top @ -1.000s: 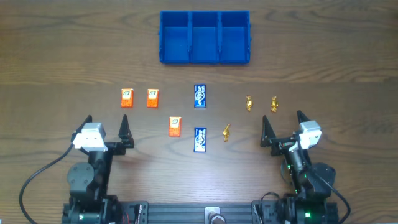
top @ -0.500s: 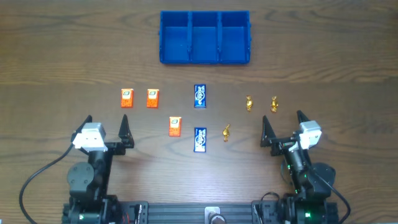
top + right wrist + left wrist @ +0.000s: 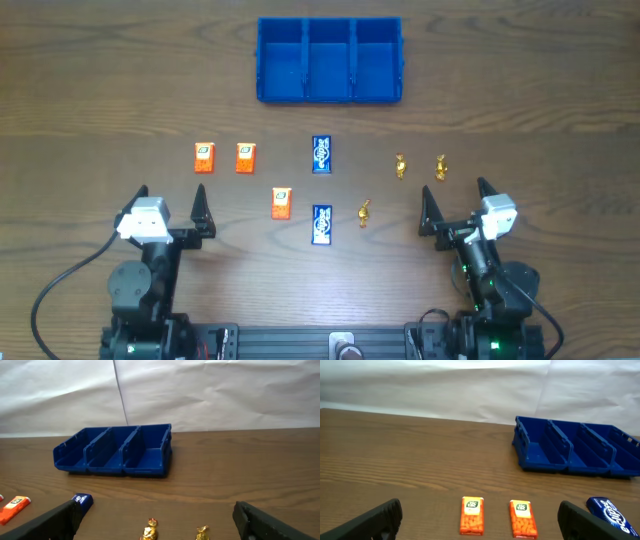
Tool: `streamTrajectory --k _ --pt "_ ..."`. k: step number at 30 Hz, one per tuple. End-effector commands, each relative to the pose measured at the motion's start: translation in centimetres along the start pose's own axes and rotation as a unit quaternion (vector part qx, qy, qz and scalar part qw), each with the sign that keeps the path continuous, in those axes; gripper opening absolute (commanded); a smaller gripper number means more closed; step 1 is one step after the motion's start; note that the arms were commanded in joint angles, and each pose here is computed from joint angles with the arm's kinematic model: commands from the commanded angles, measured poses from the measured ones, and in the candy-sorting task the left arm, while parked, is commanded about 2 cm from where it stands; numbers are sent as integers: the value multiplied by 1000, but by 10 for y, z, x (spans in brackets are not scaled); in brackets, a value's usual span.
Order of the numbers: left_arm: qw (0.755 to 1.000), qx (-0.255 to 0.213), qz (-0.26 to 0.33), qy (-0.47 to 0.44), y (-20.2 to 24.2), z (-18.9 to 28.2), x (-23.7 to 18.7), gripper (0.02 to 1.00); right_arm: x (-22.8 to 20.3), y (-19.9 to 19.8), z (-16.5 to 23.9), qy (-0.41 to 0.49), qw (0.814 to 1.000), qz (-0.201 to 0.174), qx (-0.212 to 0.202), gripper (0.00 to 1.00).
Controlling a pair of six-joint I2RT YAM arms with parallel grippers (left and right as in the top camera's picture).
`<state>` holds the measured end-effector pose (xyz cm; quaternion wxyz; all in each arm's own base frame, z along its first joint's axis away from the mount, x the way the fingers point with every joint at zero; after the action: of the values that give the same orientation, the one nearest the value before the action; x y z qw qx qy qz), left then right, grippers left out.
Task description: Sort Candies Into Trays
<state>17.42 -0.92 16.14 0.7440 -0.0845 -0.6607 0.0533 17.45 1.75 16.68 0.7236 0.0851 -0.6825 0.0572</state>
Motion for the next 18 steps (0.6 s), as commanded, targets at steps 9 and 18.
streamTrajectory --k 9,18 --pt "1000 -1 -6 7 1 -2 -8 998 -1 -1 0 0 1000 -4 -5 1000" --pt "996 31 -11 81 -7 50 51 1000 -1 -1 0 0 1000 -3 -5 1000"
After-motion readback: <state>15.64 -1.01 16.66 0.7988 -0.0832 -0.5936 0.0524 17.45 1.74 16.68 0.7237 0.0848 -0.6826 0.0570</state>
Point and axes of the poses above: each gripper's point midway between its finger pads, its own z axis back along the fingers, its own y axis along the line the jaws close on, x = y × z, the point moved 7 cm from there along z, back along the fingers, and after that the axes turned 5 degrees about z, right-handed, at the moved point
